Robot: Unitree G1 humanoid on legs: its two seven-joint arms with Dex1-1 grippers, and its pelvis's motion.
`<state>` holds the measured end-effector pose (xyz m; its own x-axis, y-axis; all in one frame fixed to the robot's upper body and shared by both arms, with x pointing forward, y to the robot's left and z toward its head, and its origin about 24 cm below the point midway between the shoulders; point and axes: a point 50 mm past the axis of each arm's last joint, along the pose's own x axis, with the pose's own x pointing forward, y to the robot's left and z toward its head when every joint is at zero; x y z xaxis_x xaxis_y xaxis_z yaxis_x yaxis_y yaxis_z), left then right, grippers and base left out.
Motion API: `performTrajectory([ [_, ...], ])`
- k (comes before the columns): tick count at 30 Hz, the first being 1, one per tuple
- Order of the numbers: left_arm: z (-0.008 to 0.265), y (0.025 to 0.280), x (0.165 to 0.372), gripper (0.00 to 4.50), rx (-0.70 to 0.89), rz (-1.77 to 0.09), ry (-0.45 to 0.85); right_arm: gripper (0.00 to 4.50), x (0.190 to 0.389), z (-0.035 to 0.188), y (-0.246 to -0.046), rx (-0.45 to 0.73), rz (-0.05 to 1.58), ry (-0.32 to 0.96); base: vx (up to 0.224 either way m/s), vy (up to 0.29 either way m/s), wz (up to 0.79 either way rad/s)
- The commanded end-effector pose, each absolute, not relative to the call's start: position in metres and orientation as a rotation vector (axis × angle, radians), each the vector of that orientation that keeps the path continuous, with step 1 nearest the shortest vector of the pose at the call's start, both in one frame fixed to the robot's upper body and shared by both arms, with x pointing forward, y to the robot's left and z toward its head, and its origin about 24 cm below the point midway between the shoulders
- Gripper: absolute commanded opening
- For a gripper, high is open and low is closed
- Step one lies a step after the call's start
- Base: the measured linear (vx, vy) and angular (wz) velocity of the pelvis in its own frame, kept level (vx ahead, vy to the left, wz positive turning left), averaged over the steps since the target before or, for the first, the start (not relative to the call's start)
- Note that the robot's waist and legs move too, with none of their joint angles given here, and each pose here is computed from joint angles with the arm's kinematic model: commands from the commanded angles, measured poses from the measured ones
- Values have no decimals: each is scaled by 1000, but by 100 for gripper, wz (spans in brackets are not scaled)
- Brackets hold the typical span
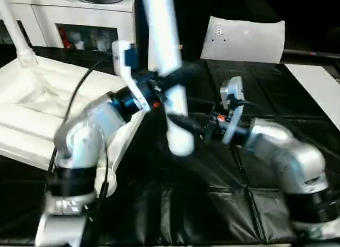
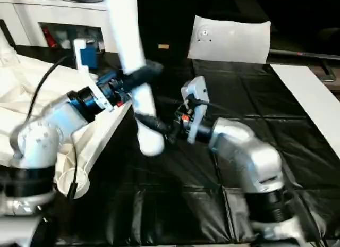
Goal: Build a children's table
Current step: Pick table leg
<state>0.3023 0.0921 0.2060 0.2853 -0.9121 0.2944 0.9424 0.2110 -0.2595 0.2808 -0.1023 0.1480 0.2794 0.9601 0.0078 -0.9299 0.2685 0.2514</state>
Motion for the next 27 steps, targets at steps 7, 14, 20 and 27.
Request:
performTrajectory([
  [7, 215, 85, 295, 190, -365, -1487, -91, 287, 278, 148, -99, 277, 1364, 217, 0, 0, 0],
  [14, 216, 84, 297, 190, -357, -1501, -104, 237, 274, 146, -96, 305, 1401, 234, 0, 0, 0],
  [20, 216, 85, 301, 190, -347, -1485, -111, 204, 272, 145, -95, 306, 1406, 237, 0, 0, 0],
  [27, 215, 86, 302, 190, -346, -1467, -111, 198, 273, 145, -95, 300, 1390, 231, 0, 0, 0],
])
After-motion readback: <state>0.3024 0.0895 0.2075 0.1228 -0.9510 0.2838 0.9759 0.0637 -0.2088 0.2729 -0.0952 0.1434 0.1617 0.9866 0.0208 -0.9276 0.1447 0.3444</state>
